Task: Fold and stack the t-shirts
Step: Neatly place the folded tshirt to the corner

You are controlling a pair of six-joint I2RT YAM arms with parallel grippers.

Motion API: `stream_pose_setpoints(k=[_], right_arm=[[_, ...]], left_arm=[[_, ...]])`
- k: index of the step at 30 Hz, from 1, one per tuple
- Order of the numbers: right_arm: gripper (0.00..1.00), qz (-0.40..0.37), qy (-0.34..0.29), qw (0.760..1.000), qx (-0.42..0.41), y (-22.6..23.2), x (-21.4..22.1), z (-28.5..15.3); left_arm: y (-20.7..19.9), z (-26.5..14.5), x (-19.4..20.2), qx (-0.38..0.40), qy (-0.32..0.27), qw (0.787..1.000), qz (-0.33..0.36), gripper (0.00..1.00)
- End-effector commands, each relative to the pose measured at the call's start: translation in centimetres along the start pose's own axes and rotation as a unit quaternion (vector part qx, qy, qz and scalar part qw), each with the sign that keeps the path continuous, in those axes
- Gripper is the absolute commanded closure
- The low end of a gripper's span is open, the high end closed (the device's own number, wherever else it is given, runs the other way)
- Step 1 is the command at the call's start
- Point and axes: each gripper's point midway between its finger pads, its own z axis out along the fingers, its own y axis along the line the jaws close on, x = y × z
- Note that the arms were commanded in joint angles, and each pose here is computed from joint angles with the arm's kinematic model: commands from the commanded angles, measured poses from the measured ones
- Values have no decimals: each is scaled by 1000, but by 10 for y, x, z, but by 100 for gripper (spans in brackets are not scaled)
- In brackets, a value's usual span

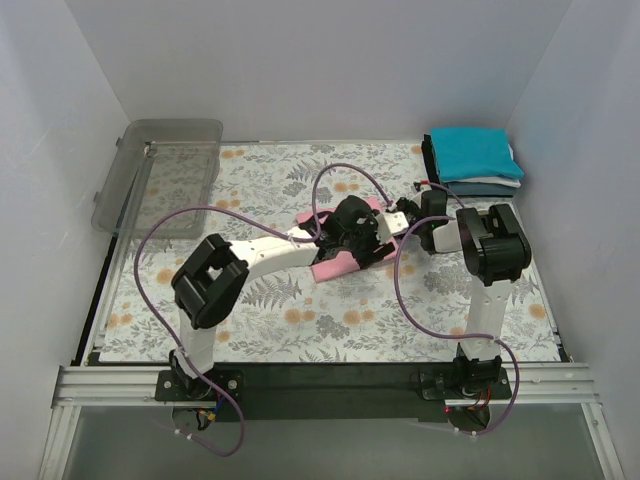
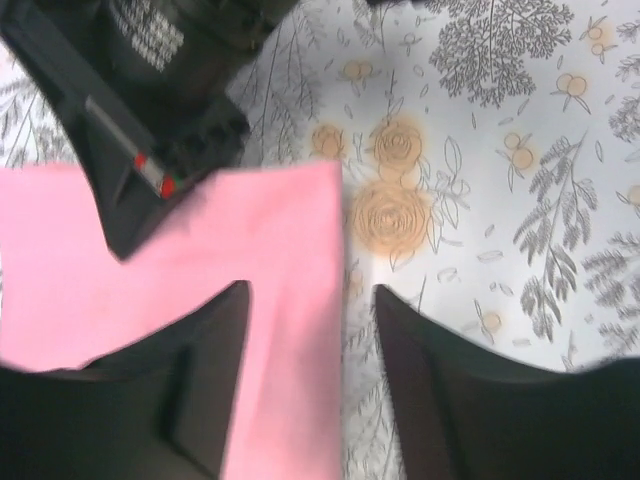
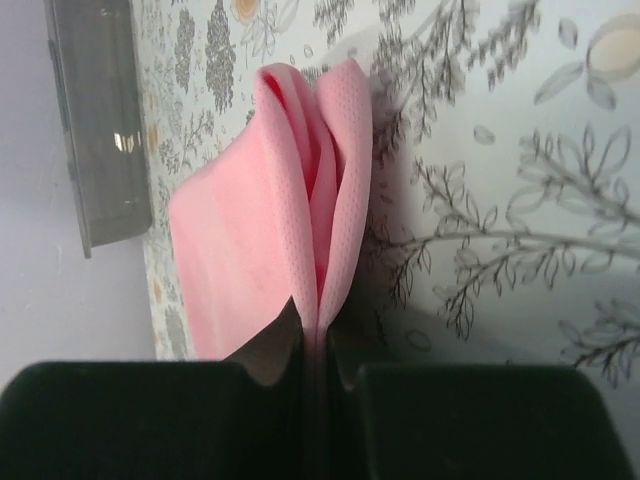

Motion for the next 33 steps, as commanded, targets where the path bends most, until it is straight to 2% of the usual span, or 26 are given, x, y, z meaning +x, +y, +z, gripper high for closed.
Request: stream_pose_setpoints(k=[1,5,7,8,9,10,11,14,15,16,17,21,25,33], right_arm=[[99,-101,-21,995,-12,24,-39,0],[99,-213,-14,976,45,24,-66,-4],[99,-252,-17,965,69,25,-81,-4],[99,-276,1,957,90,16,-81,-5],[99,-302,-17,948,96,28,-101,-5],[99,-309,-7,944,116,23,-105,-8],[99,-349,-16,930,116,33,-122,-6],[99,-395,-13,907,148,30,-145,-12],[99,-410,-29,899,153,39,-163,-15],[99,-411,-27,897,160,40,-167,-17],[99,-436,-23,884,167,38,-175,-18],[99,-464,-40,863,195,45,-215,-32],[99,-490,-55,844,212,60,-247,-44],[99,-520,-90,817,231,92,-279,-65]], left_arm=[[48,-66,-36,-58,-16,996,-58,42],[81,-106,-18,-87,2,990,-113,26],[89,-123,-6,-109,12,986,-127,25],[91,-127,-2,-120,17,984,-132,25],[94,-136,-1,-137,17,982,-132,23],[91,-138,7,-140,26,980,-135,20],[93,-145,6,-152,22,978,-139,17],[91,-149,16,-164,32,974,-149,16],[92,-149,23,-174,42,971,-155,15],[93,-149,27,-181,50,969,-163,15],[94,-146,33,-184,60,966,-170,15],[88,-145,53,-186,97,959,-192,15],[83,-147,54,-182,95,958,-199,15],[80,-147,59,-182,97,957,-204,15]])
